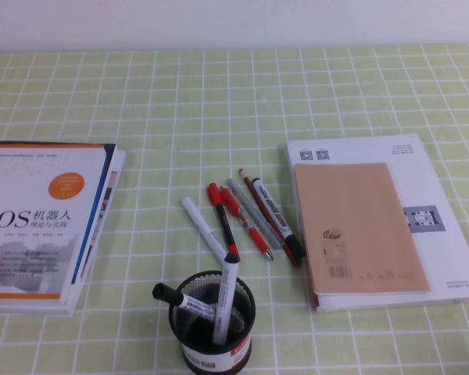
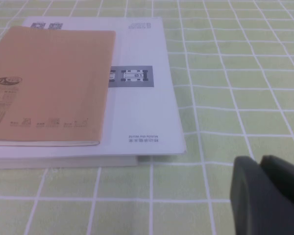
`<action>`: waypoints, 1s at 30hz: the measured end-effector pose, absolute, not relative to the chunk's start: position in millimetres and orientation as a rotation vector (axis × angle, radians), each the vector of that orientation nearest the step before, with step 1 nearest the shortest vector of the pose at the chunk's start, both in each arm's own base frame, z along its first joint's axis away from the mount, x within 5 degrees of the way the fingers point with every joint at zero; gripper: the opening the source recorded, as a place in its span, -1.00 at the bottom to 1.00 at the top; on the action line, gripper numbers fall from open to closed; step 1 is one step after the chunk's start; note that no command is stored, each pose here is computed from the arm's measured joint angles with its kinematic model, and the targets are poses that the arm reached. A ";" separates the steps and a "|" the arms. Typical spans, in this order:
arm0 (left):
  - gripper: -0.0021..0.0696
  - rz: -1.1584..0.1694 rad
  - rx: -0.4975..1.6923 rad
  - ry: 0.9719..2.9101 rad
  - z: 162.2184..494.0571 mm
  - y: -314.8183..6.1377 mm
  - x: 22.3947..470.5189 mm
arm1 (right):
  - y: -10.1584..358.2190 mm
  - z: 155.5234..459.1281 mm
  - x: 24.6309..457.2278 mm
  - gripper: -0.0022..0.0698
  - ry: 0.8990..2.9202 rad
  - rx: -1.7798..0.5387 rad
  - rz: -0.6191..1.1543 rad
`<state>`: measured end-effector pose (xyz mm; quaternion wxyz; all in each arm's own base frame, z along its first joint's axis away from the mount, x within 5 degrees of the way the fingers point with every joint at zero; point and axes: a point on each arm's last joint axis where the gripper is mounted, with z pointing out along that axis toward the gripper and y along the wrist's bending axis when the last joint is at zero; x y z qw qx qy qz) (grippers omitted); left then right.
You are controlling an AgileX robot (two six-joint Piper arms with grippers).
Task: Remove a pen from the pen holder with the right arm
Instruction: 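Take a marker out of the pen holder and lay it on the table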
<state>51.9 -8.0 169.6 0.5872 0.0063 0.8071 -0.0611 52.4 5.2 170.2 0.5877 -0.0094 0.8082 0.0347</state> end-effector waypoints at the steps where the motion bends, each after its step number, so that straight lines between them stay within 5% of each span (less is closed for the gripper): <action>1: -0.96 -0.142 0.015 1.881 169.6 -8.0 51.9 | 5.2 170.2 52.4 -0.97 1.883 -0.022 0.081; 30: -0.96 -0.142 0.015 1.881 169.6 -8.0 51.9 | 6.2 175.3 53.8 -0.97 1.825 0.016 0.126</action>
